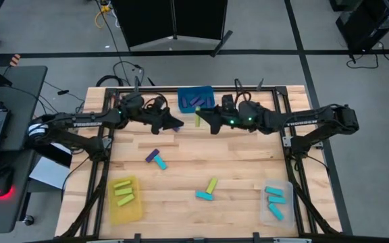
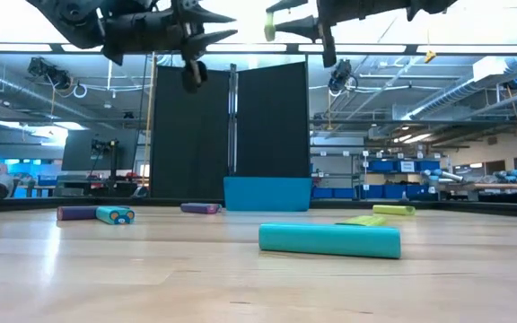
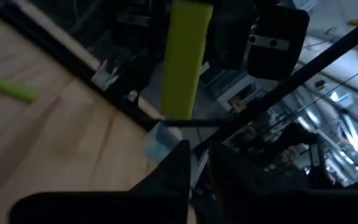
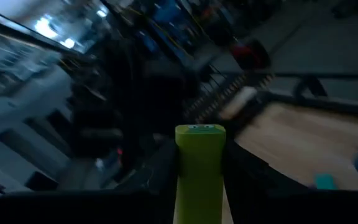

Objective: Sort blocks
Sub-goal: Put the yellow green block into the yellow bin

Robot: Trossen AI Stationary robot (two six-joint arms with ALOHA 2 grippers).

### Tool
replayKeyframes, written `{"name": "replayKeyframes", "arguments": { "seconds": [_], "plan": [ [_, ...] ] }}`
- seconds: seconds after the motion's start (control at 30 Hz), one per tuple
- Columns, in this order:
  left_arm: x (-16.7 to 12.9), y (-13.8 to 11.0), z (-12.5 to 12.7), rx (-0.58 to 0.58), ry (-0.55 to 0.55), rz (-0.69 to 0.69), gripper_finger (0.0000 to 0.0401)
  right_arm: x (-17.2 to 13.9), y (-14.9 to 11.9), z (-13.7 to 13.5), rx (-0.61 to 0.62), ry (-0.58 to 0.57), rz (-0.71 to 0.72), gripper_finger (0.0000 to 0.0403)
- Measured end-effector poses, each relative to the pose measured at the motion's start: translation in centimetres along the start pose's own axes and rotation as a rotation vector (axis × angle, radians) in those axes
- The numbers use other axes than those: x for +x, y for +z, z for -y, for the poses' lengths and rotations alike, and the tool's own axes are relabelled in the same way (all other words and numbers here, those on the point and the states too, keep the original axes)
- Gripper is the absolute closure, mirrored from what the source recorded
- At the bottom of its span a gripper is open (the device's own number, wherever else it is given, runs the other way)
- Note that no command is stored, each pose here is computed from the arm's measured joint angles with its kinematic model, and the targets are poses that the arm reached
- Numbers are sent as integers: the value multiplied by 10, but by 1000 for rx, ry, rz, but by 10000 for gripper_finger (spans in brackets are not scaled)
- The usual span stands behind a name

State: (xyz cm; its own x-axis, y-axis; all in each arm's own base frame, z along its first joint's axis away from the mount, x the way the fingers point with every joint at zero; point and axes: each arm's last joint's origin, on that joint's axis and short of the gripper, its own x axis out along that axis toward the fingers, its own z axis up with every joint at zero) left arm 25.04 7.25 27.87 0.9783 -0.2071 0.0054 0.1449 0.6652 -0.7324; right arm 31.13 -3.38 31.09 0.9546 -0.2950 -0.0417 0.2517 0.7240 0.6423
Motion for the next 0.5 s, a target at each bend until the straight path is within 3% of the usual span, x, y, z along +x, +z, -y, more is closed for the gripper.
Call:
{"name": "replayKeyframes", "arguments": {
  "seconds": [0.13,0.3,0.5],
  "plan": [
    [10,-3,0,-13,-27,43,285,1,3,-1,-5,43,10,295],
    [15,-3,-6,-35,14,88,232,1,3,-2,-18,68,0,295],
    [29,13,1,46,-9,108,204,1,4,-3,-20,90,1,295]
  ]
}}
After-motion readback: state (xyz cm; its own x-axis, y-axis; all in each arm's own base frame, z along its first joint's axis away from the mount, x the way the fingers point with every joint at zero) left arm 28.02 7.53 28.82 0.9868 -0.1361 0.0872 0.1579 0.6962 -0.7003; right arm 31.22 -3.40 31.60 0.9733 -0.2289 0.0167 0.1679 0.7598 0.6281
